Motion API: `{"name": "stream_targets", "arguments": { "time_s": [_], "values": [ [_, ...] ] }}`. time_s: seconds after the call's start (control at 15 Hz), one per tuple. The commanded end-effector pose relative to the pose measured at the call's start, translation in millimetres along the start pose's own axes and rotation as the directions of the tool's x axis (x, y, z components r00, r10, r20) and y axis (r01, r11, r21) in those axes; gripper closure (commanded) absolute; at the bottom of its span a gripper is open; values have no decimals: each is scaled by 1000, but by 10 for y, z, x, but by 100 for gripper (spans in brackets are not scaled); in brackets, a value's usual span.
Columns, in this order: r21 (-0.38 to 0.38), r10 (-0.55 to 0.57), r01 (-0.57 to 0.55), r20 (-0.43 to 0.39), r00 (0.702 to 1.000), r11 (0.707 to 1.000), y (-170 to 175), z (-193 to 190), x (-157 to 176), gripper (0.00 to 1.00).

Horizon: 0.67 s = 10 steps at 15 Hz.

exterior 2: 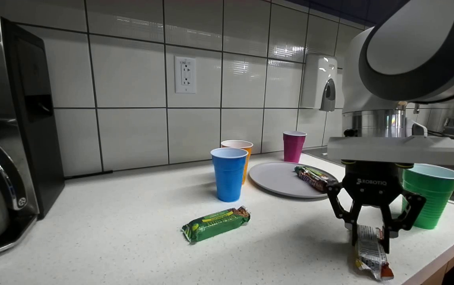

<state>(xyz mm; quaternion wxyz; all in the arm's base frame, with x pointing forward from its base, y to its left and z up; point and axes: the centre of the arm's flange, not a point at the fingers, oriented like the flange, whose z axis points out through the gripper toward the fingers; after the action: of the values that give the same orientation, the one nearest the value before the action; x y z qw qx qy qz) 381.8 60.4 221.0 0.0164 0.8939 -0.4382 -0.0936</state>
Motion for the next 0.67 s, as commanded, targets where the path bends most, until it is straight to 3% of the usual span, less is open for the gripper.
{"name": "stream_targets", "arguments": {
  "time_s": [0.0, 0.6],
  "values": [
    [3, -39, 39, -19, 999, 999, -5, -119, -62, 83],
    [-52, -125, 122, -64, 990, 991, -124, -317, -207, 83]
  ]
}}
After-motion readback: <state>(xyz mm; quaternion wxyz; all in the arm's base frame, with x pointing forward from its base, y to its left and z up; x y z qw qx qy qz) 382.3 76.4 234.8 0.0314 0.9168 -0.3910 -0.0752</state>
